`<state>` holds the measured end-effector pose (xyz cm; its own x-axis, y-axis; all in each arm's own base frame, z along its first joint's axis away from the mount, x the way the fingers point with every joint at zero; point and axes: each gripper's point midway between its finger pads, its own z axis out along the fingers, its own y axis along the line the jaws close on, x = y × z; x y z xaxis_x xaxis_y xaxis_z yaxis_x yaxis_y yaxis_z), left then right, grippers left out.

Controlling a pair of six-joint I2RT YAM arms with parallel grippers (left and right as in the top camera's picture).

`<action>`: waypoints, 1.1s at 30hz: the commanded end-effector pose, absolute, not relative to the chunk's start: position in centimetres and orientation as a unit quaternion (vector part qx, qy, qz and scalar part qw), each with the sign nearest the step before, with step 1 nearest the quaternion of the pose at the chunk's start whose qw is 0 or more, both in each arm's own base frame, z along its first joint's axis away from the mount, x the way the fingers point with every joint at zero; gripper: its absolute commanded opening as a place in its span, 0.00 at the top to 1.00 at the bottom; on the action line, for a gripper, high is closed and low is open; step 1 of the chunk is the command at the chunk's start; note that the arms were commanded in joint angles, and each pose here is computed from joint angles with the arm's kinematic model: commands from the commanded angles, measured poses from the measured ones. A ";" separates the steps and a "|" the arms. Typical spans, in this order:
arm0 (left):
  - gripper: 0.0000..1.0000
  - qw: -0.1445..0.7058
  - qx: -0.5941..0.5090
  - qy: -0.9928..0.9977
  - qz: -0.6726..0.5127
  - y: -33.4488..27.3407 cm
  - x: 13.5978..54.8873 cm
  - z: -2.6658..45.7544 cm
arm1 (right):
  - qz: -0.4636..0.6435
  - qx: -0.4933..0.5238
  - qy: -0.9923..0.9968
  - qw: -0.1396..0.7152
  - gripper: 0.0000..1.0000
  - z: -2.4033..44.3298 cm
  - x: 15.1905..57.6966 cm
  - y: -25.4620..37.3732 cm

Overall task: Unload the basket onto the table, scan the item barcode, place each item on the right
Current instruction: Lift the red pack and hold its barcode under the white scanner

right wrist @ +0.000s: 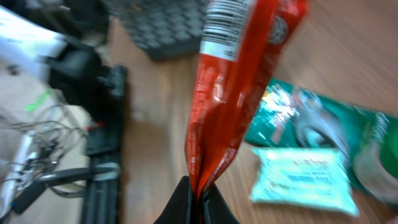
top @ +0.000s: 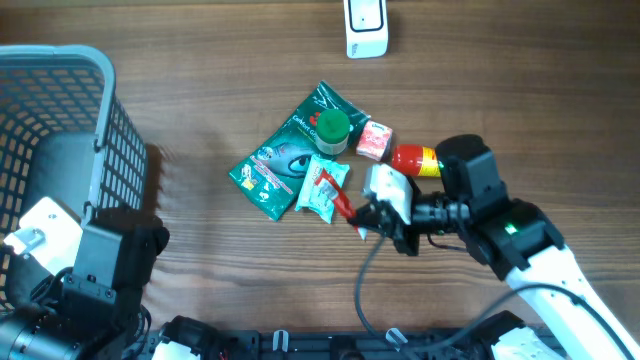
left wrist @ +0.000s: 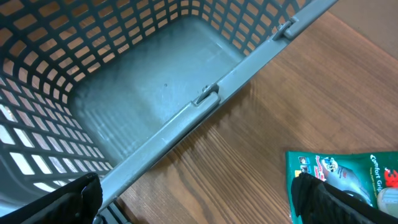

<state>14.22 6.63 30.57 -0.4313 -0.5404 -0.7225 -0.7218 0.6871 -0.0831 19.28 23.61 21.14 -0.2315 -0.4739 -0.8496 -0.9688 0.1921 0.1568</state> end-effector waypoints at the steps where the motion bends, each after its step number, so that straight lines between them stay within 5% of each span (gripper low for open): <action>1: 0.00 0.381 -0.387 0.830 0.126 7.0 14.1 30.6 | 0.280 -0.445 0.777 0.346 0.95 18.7 24.8 22.7; 5: 0.00 0.381 -0.387 0.830 0.126 7.0 14.1 30.6 | 0.070 -0.364 0.815 0.445 0.95 18.5 33.8 18.7; 9: 0.00 0.381 -0.387 0.830 0.126 7.0 14.1 30.6 | -0.136 -0.390 0.743 0.527 0.96 20.0 41.1 16.5; 14: 0.00 0.381 -0.387 0.830 0.126 7.0 14.1 30.6 | -0.350 -0.399 0.664 0.526 0.95 17.8 47.8 13.6; 25: 0.00 0.381 -0.387 0.830 0.126 7.0 14.1 30.6 | -0.396 -0.447 0.601 0.531 0.95 17.8 57.3 12.0; 33: 0.00 0.381 -0.387 0.830 0.126 7.0 14.1 30.6 | -0.424 -0.479 0.594 0.489 0.95 11.9 64.4 13.4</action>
